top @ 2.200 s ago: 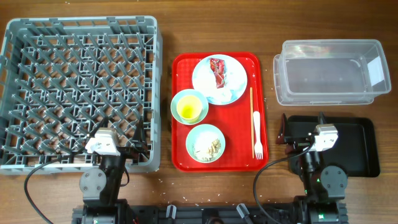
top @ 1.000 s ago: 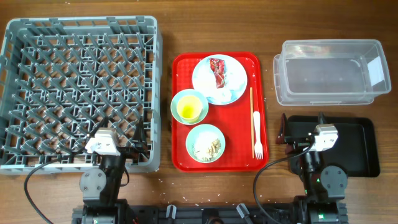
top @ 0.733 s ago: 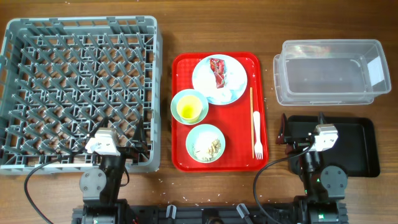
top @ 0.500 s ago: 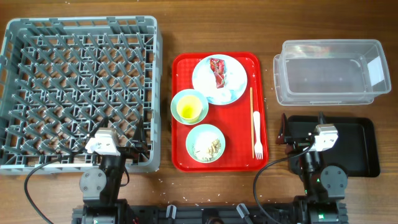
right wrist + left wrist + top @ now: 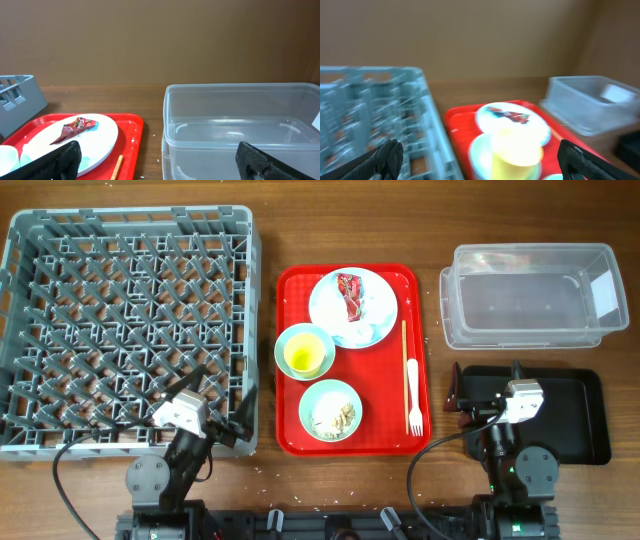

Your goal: Sort waste into correct bins and load items into the dishwasher rack

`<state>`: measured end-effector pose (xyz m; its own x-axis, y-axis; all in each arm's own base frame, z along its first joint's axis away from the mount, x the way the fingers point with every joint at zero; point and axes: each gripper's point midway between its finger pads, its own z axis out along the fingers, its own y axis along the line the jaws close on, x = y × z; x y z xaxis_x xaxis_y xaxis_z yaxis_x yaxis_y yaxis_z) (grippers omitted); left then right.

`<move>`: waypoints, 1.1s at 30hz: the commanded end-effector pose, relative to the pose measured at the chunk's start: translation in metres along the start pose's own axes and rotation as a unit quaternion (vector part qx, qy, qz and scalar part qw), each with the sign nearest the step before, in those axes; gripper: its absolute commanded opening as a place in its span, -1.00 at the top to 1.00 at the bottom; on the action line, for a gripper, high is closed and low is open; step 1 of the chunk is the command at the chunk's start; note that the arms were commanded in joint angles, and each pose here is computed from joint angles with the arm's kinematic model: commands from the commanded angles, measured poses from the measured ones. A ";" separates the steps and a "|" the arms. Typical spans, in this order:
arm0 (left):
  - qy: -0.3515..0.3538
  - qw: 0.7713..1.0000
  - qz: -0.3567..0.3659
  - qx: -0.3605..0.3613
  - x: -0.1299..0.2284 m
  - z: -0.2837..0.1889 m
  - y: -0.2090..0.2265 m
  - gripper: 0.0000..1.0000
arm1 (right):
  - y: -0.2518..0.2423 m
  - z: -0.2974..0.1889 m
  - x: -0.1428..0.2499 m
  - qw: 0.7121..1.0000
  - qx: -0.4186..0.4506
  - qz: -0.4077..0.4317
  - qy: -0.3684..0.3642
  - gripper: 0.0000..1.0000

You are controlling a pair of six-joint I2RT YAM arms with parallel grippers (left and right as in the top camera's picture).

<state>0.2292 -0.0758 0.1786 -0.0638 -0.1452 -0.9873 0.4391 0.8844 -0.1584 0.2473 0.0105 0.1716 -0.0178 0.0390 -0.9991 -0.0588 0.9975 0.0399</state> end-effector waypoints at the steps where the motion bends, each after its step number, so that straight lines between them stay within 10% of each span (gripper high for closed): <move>1: -0.017 0.992 0.024 0.121 -0.009 -0.005 -0.043 -1.00 | 0.000 0.000 0.000 1.000 -0.001 -0.006 -0.001 -0.99; 13: -0.101 0.978 0.015 0.180 -0.064 -0.020 -0.069 -1.00 | 0.000 0.000 0.000 1.000 -0.001 -0.006 -0.001 -0.99; 20: -0.009 0.992 -0.035 0.121 -0.020 0.002 -0.041 -1.00 | 0.000 0.000 0.000 1.000 -0.001 -0.006 -0.001 -0.99; 26: -0.022 0.999 0.028 0.035 -0.049 0.008 -0.015 -1.00 | 0.000 0.000 0.000 1.000 -0.001 -0.006 -0.001 -0.99; 33: 0.125 0.991 -0.001 -0.048 -0.057 0.006 0.006 -1.00 | 0.000 0.000 0.000 1.000 -0.001 -0.006 -0.001 -1.00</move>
<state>0.2367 -0.0727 0.2121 -0.2737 -0.0930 -0.9573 0.3882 0.9000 -0.1984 0.2474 0.0105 0.1714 -0.0185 0.0390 -0.9991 -0.0588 0.9975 0.0400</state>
